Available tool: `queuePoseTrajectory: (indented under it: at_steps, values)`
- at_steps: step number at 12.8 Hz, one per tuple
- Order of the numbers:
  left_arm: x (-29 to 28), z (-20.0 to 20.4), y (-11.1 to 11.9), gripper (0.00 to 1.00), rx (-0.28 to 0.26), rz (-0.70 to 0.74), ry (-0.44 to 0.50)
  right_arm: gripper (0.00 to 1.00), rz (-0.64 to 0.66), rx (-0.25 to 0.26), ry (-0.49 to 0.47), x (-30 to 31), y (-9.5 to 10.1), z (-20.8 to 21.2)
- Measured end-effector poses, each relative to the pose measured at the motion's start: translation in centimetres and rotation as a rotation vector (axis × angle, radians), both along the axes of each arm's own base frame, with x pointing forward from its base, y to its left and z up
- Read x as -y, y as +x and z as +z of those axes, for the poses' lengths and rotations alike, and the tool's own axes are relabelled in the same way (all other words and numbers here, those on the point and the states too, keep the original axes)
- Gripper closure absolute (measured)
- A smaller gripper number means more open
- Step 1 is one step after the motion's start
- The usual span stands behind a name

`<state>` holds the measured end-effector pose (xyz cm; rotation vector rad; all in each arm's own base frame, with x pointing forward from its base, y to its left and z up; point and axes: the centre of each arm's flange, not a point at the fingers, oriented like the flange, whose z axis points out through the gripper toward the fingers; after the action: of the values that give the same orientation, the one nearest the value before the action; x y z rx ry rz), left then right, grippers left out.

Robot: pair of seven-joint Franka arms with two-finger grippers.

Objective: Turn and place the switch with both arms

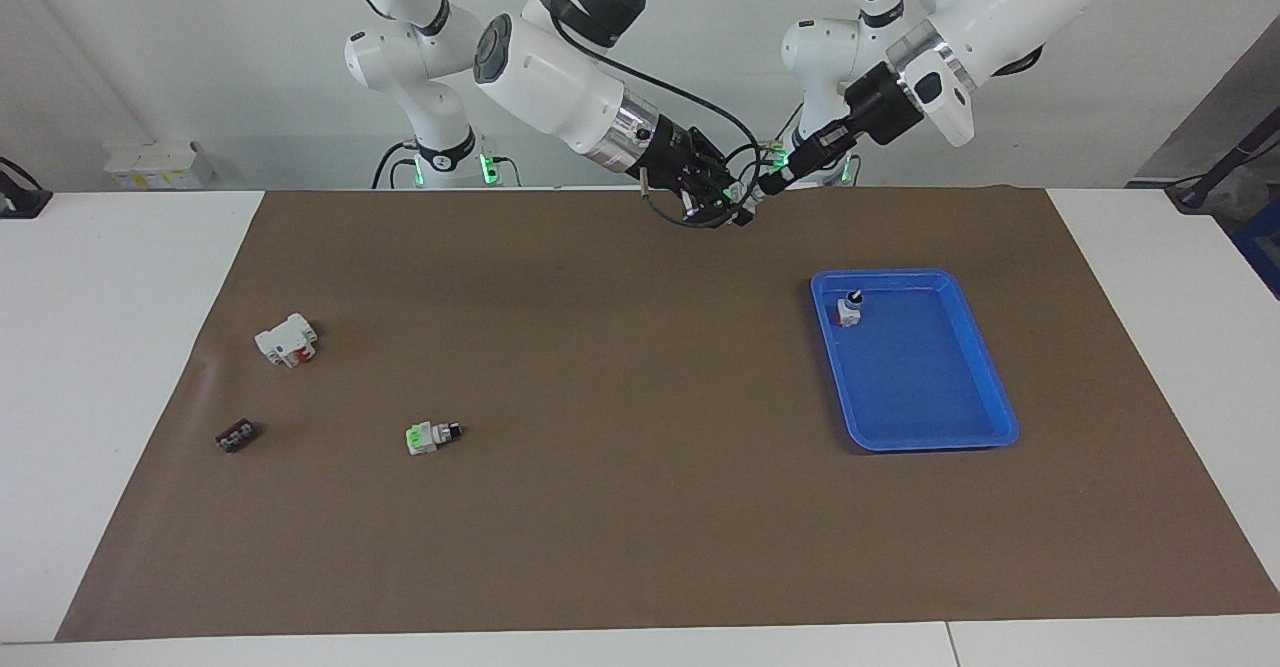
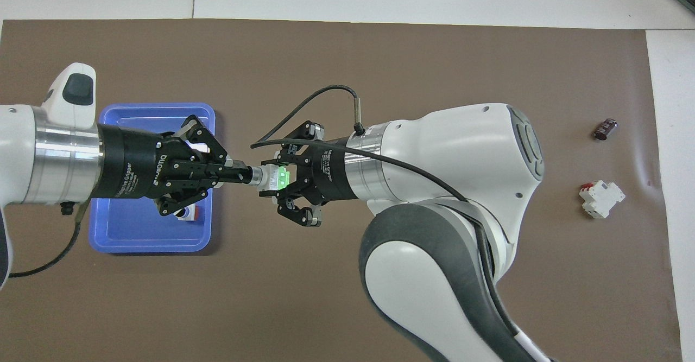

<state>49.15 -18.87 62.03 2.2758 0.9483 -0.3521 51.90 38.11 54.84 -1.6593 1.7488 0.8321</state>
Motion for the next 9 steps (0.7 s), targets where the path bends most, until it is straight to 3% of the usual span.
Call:
queuePoseTrajectory:
  at_steps: [7,9]
  values:
    - [0.1,0.0,-0.5,0.9,-0.049,-0.013,0.01,0.59,0.019,-0.012,-0.007,0.0,-0.8,0.0]
    - [1.0,0.6,-1.3,0.9,-0.068,-0.05,0.008,0.4,0.008,-0.01,-0.011,0.0,-0.5,-0.6]
